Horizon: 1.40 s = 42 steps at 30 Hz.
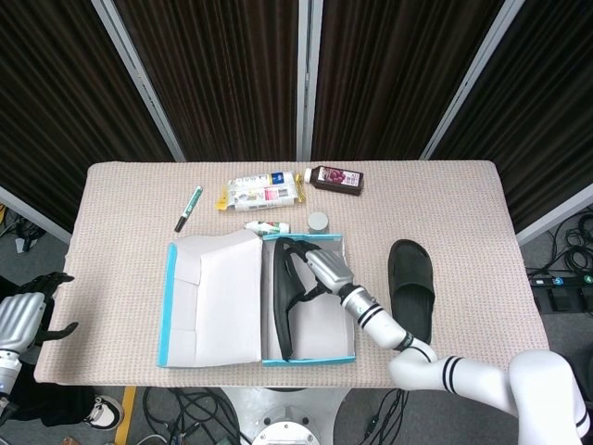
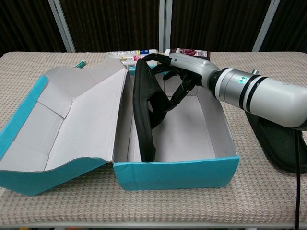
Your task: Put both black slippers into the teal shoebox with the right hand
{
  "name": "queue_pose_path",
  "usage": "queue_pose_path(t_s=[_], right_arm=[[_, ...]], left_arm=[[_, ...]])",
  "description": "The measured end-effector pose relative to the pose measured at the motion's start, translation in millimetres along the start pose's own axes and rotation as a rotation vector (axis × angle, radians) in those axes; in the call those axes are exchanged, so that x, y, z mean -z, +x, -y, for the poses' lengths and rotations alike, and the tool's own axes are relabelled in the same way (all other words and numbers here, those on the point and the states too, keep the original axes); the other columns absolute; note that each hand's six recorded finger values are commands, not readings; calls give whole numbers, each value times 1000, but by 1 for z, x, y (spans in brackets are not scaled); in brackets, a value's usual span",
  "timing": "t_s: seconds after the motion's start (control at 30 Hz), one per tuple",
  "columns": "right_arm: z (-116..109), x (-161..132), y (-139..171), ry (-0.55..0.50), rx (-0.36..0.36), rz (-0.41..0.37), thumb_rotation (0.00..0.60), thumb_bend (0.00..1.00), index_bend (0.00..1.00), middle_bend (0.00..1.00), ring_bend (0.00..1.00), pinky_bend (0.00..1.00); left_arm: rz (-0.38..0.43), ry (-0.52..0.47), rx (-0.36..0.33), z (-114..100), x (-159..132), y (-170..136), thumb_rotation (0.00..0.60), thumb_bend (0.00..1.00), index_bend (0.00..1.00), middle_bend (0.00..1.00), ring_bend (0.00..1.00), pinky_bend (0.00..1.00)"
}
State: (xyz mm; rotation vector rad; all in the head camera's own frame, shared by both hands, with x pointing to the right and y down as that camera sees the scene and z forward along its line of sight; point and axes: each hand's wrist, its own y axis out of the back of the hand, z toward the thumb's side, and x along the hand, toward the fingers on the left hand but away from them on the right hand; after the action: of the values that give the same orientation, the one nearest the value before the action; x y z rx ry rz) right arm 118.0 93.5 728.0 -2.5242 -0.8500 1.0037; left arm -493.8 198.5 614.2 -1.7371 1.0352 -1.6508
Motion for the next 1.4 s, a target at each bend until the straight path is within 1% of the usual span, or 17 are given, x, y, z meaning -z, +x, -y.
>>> queue_pose_path(t_s=[0.2,0.33,0.37,0.57,0.7,0.8,0.9,0.93,1.03,1.27,1.4], right_arm=[[-5,-4,5,12,-5,-11,600,0,0,173,1,107],[-10,-12,9,27,-4,-30,600,7,0,158,0,97],[-12,-14,11,42,-6,-37,600,27,0,149,0,90],[-27,-27,26,163,-20,-59,600,234,0,116,0,67],[-37,-36,37,229,-25,-59,600,259,0,109,0,50],[-44,-40,42,254,-26,-44,600,246,0,102,0,43],[-50,-44,44,236,-11,-35,600,142,0,102,0,42],[-51,-46,43,228,-1,-36,600,88,0,103,0,43],[-50,-51,38,201,25,-47,600,32,0,106,0,43],[-41,-56,21,163,83,-70,600,1,0,107,0,43],[-40,-60,14,139,110,-85,600,0,0,107,0,43]], left_arm=[[3,0,-1,0,-1,1,600,180,208,167,142,209],[5,0,-3,-1,-2,1,600,180,208,167,142,209],[5,-1,-2,-1,-2,1,600,179,208,167,142,209],[14,3,1,0,-5,1,600,180,208,167,142,209],[19,2,0,0,-7,2,600,181,208,167,142,210],[21,0,0,-1,-7,1,600,180,208,167,142,210],[22,-1,-2,-1,-8,1,600,180,208,167,142,210],[22,-2,-2,-1,-8,1,600,181,208,167,142,210],[22,-2,-2,-1,-8,1,600,180,208,167,142,210],[16,-8,-3,-1,-6,2,600,180,208,167,142,210],[14,-13,-8,-2,-5,2,600,181,208,167,142,210]])
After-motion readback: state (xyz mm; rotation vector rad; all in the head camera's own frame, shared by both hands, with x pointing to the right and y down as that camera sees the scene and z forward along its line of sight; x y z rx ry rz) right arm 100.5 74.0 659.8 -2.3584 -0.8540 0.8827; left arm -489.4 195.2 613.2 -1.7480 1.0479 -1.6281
